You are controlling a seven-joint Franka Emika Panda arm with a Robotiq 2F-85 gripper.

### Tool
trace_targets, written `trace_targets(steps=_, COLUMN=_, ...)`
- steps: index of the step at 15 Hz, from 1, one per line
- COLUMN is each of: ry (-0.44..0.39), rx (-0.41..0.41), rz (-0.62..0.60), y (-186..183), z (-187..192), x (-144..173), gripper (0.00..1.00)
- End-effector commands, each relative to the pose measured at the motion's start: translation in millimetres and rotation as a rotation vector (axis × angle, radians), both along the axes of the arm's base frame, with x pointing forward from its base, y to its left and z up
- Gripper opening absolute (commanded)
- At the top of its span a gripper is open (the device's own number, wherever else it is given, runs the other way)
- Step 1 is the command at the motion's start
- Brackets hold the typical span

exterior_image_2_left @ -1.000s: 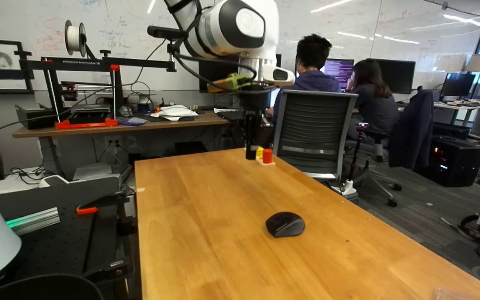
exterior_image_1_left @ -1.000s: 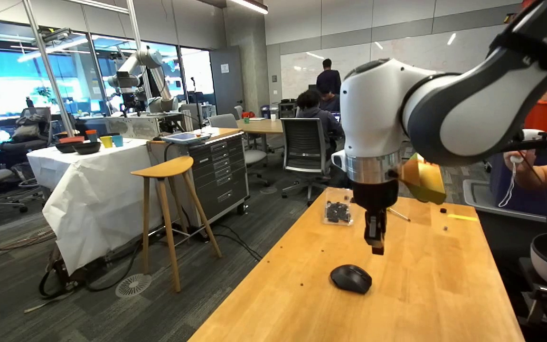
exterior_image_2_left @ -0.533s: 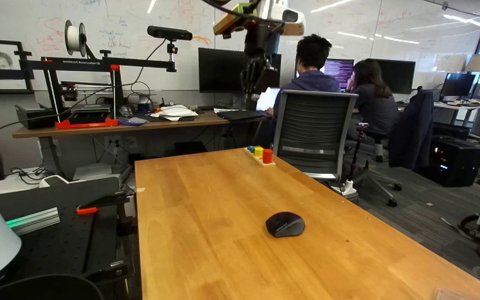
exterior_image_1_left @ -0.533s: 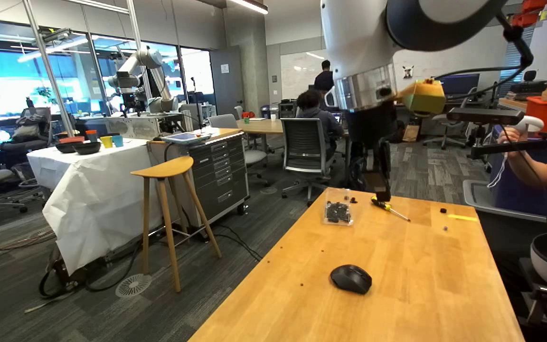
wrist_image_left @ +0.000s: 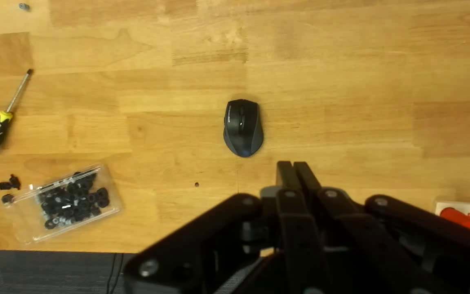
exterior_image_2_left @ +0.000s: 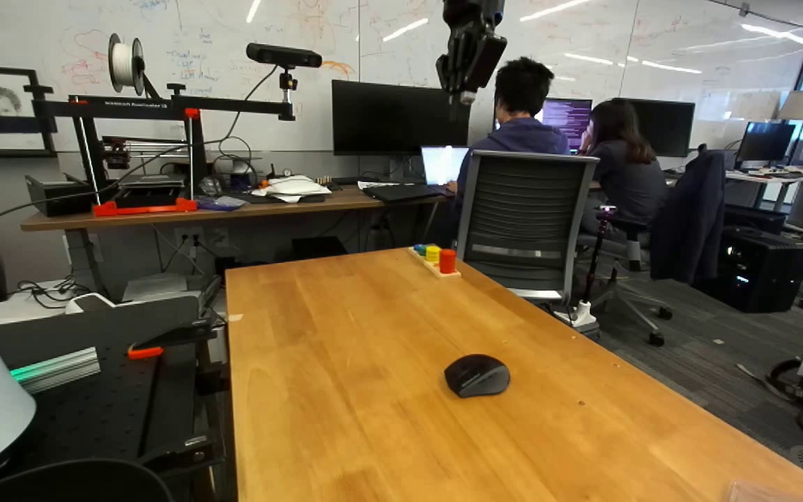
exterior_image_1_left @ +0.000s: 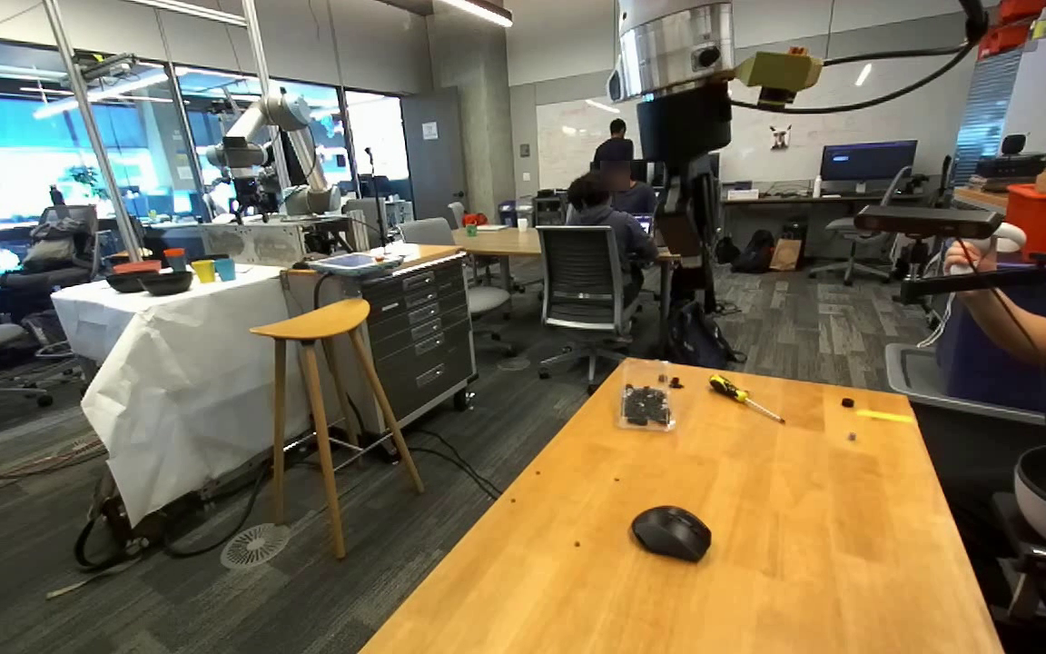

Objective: Left click the mouse

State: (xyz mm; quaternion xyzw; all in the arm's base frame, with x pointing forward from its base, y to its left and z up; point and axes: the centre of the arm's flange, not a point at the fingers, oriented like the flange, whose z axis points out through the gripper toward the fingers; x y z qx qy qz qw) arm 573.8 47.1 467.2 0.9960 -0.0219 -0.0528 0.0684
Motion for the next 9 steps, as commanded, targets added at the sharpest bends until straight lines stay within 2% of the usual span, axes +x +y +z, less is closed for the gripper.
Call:
trace_targets(steps=1, ry=-0.021, rx=0.038, rz=-0.032, y=-18.4, z=33.2, x=9.8, gripper=0.08)
trace_targets(steps=3, ry=-0.034, rx=0.047, rz=-0.049, y=-27.0, z=41.4, x=13.1, gripper=0.07)
trace_targets(steps=4, ry=-0.039, rx=0.053, rz=-0.06, y=-30.3, z=44.7, x=14.2, gripper=0.11)
trace_targets(steps=5, ry=-0.039, rx=0.056, rz=-0.068, y=-33.0, z=47.3, x=14.9, gripper=0.32)
trace_targets(steps=6, ry=-0.046, rx=0.026, rz=-0.06, y=-28.3, z=31.2, x=9.9, gripper=0.33)
trace_targets(steps=7, ry=-0.047, rx=0.026, rz=-0.064, y=-30.2, z=32.2, x=10.2, gripper=0.15)
trace_targets(steps=9, ry=-0.04, rx=0.026, rz=-0.064, y=-30.0, z=28.2, x=10.0, gripper=0.3)
